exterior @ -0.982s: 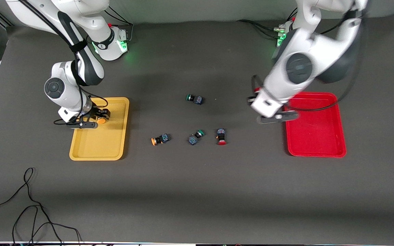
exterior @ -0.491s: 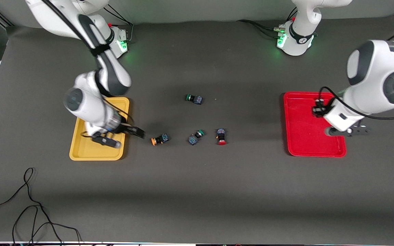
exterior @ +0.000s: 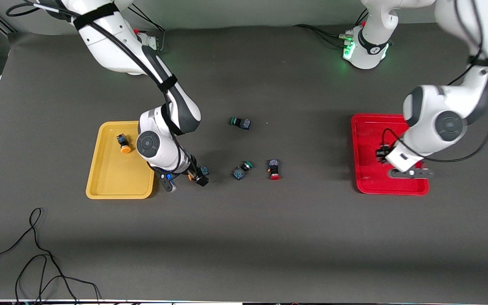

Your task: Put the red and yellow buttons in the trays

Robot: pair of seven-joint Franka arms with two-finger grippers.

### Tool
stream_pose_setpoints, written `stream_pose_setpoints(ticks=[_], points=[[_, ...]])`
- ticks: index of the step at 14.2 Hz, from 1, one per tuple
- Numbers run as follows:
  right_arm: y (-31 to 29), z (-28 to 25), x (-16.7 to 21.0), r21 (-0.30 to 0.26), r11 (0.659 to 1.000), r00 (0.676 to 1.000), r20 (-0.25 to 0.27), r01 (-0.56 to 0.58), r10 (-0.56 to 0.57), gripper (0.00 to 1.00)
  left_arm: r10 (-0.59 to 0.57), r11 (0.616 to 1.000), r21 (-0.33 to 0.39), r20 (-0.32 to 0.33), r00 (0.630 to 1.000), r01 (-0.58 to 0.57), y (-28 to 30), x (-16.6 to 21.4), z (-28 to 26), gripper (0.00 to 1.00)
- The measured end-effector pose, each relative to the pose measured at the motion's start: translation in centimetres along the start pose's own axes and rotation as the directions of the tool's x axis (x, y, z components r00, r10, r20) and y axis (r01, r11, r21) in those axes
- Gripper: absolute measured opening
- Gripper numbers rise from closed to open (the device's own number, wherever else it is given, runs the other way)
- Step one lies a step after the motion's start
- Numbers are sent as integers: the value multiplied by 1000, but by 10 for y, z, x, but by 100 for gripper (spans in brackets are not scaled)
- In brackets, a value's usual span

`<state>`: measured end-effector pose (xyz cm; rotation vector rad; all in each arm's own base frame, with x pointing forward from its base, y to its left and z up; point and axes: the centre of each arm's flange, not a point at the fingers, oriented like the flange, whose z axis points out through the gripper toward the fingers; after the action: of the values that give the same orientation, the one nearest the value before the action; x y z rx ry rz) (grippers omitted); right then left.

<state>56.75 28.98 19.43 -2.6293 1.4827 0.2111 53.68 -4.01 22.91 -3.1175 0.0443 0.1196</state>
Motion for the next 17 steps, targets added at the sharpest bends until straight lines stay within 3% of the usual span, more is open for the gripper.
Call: stream_pose_setpoints(ticks=[2,3,7,8,11,13,15,17], points=[[1,5,-2,-12,1000,1000,1,-20,20,100,10,1000,4,15,1000,-10,1,-2,31,41],[2,8,-3,-16,1000,1000,2,-19,19,91,15,1000,8,21,1000,-15,1,-2,36,47],[2,11,-5,-20,1000,1000,1,-6,6,45,16,1000,14,19,1000,-16,0,7,7,91],[1,8,-6,-15,1000,1000,1,-5,5,40,14,1000,17,30,999,-15,0,11,-14,99],[-1,3,-6,-20,999,1000,4,28,-28,40,13,1000,24,31,999,-14,1,20,-101,100],[1,-17,1,-77,991,994,15,113,-112,40,25,999,27,32,999,-26,10,22,-153,100],[12,-61,38,-146,962,973,8,231,-232,40,25,999,22,29,999,-26,33,24,-177,100],[35,-103,98,-201,924,944,10,325,-330,40,8,1000,15,27,1000,-8,75,20,-176,100]])
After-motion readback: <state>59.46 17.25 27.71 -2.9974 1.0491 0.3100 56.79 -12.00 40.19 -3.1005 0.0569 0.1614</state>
